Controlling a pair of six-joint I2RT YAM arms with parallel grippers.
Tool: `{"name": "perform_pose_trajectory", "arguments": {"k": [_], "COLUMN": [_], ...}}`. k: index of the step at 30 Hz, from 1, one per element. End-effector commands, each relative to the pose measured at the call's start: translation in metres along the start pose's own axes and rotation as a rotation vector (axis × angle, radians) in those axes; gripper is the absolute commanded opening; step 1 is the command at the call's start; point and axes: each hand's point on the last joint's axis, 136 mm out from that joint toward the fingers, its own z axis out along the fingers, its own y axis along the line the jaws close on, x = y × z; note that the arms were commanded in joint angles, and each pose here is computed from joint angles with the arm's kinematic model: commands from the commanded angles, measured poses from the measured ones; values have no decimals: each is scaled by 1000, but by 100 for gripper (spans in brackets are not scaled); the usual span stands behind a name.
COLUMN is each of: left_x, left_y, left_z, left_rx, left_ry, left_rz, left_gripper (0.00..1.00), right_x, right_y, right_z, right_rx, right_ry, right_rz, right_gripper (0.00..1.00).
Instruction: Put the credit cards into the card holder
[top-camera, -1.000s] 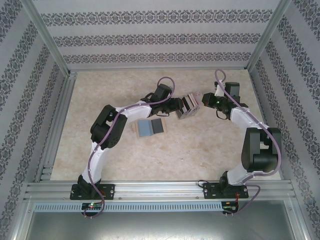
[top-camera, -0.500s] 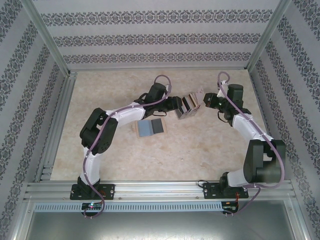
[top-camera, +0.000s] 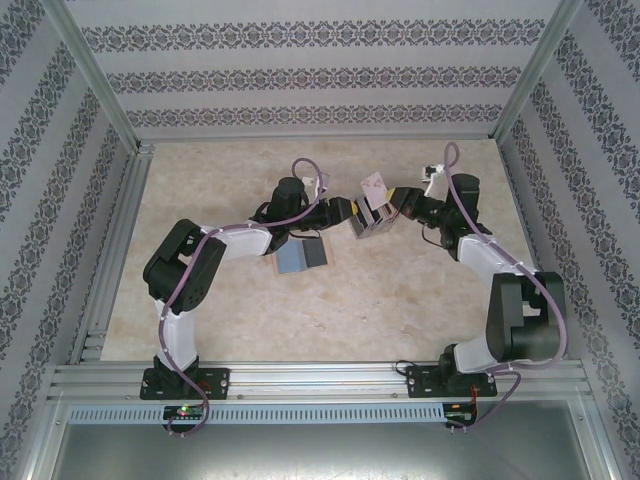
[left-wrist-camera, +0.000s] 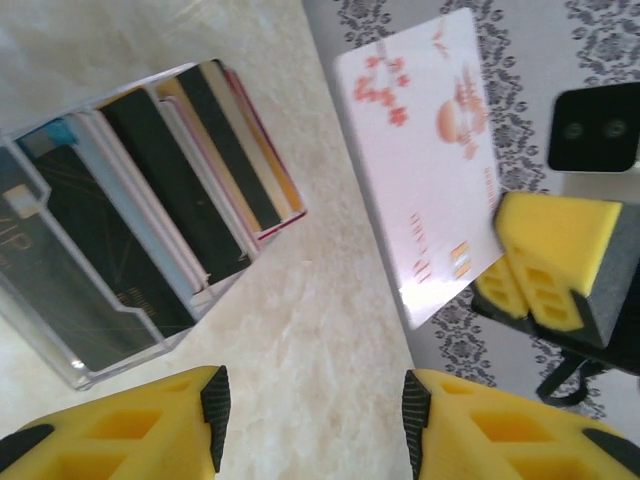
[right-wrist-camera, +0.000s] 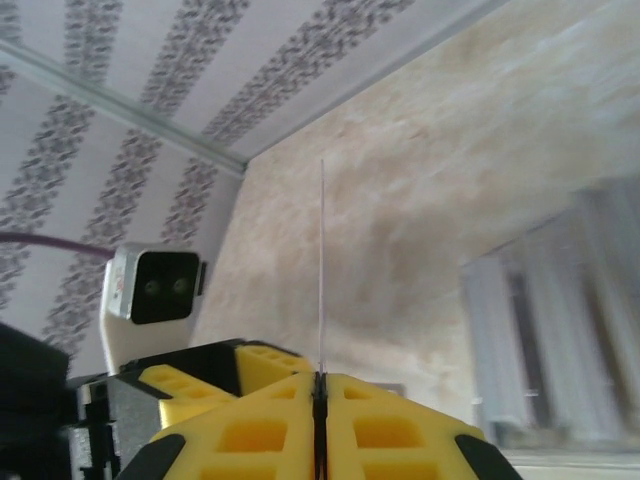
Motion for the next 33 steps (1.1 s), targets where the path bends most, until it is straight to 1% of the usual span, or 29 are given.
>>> {"name": "perform_pose_trajectory", "arguments": {"k": [1, 4, 8, 12, 21, 25, 29, 33], "left_x": [-23, -28, -35, -40, -41, -45, -47, -46], "left_y": [-44, -44, -43, -44, -42, -40, -37, -31], "left_z": [-13, -14, -16, -21, -25, -30, -37, -39], "left_rx": [130, 135, 128, 121, 105, 95, 78, 53], "left_ry": [-66, -79, -105, -127, -145, -169, -188, -189], "left_rz": [68, 59, 50, 54, 45, 39, 35, 29], "left_gripper": [51, 49, 42, 35, 25, 17, 0, 0], "right_x": [15, 23, 27, 29, 32, 35, 42, 52], "right_y": [28, 33, 35, 34, 26, 22, 15, 10], "right_z": [15, 24, 30, 31, 32, 33, 34, 38], "right_rx": [-119, -133, -147, -145, -127, -118, -104, -94], "right_ry": [65, 87, 95, 99, 97, 102, 113, 138], "right_rz": [-2, -1, 12, 17, 28, 39, 52, 54], "right_gripper": [12, 12, 12, 12, 12, 12, 12, 12]}}
